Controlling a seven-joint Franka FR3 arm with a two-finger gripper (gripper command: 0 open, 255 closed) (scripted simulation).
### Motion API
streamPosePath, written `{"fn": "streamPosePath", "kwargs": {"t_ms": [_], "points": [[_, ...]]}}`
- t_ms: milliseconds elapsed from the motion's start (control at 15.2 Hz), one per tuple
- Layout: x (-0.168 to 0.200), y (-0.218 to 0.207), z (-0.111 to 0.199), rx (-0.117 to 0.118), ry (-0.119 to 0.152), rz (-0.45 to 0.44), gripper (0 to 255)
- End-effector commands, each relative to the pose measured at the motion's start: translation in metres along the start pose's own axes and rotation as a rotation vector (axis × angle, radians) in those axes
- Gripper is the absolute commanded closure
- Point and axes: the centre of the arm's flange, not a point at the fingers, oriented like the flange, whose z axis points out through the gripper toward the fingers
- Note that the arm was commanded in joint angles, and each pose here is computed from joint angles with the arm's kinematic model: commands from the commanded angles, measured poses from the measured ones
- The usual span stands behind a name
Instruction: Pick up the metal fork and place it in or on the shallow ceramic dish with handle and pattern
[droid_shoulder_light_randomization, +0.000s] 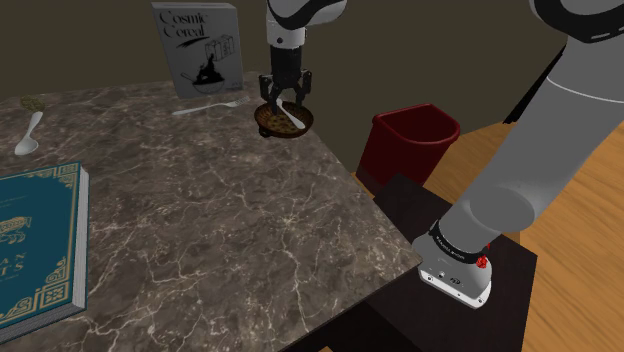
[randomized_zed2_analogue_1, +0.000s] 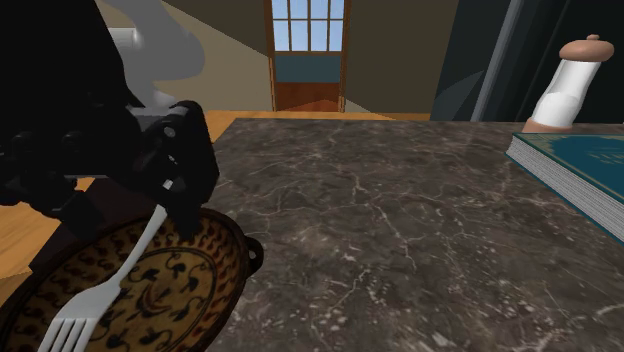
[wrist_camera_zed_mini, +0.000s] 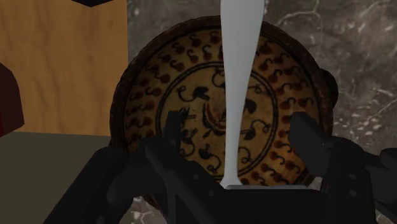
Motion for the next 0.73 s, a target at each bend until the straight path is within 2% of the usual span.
{"fn": "streamPosePath", "kwargs": {"t_ms": [0,198,462,660], "points": [[0.000,0.000,0.000,0.000,0.000,0.000,0],[0.000,0.000,0.000,0.000,0.000,0.000,0],[0.000,0.000,-0.050,0.000,0.000,0.000,0],[0.000,0.000,-0.050,0.000,0.000,0.000,0]]}}
